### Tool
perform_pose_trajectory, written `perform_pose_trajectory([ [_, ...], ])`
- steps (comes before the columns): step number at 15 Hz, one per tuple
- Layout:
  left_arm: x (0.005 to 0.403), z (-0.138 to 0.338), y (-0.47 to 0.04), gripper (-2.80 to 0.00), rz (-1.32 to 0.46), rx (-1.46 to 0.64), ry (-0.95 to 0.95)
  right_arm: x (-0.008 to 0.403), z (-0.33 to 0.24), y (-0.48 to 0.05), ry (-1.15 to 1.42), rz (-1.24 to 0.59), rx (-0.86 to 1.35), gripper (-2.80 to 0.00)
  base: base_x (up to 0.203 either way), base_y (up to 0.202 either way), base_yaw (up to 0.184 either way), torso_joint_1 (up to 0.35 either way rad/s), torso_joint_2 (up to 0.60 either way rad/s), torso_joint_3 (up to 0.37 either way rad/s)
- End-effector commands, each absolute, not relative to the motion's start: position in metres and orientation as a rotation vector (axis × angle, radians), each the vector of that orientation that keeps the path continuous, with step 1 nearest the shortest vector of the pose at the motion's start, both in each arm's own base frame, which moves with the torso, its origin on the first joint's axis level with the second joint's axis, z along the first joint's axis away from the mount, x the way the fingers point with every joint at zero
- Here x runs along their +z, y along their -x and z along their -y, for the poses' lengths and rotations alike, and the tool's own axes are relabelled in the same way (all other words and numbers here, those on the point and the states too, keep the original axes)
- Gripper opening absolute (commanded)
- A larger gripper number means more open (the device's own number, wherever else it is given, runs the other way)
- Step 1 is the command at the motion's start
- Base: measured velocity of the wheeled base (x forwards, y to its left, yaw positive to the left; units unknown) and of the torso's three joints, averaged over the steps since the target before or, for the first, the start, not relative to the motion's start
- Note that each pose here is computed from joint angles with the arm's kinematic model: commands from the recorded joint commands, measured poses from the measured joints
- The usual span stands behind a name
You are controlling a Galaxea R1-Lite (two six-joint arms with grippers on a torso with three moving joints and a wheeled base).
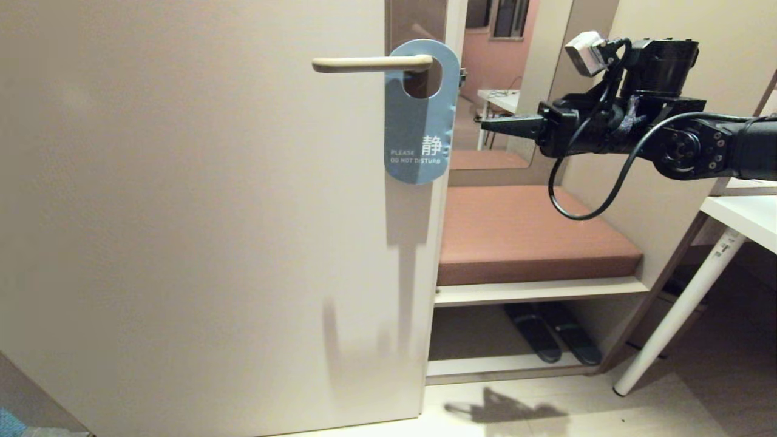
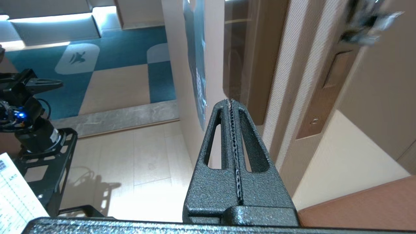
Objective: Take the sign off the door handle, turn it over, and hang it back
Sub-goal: Take down the sign
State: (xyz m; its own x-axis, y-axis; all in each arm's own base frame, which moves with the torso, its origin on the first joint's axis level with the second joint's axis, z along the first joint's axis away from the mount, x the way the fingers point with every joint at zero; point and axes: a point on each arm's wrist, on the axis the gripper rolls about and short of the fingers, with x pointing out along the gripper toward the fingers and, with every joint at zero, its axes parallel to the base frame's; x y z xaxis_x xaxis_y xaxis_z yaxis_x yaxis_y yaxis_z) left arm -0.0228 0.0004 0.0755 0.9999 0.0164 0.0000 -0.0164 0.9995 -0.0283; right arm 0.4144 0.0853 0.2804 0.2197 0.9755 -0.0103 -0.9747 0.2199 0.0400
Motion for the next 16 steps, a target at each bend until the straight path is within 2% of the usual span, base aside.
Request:
perform_pose_trajectory([
  [1, 0.075, 0.0, 0.023, -2.8, 0.0, 0.017, 0.029, 0.275, -0.093, -0.417, -0.032, -0.046, 1.383, -2.8, 0.0, 0.0, 0.0, 0.0, 0.0, 0.0],
  [16, 0.075, 0.0, 0.023, -2.8, 0.0, 0.017, 0.029, 0.27, -0.114, -0.415, -0.033, -0.052, 1.432, -2.8, 0.0, 0.0, 0.0, 0.0, 0.0, 0.0],
])
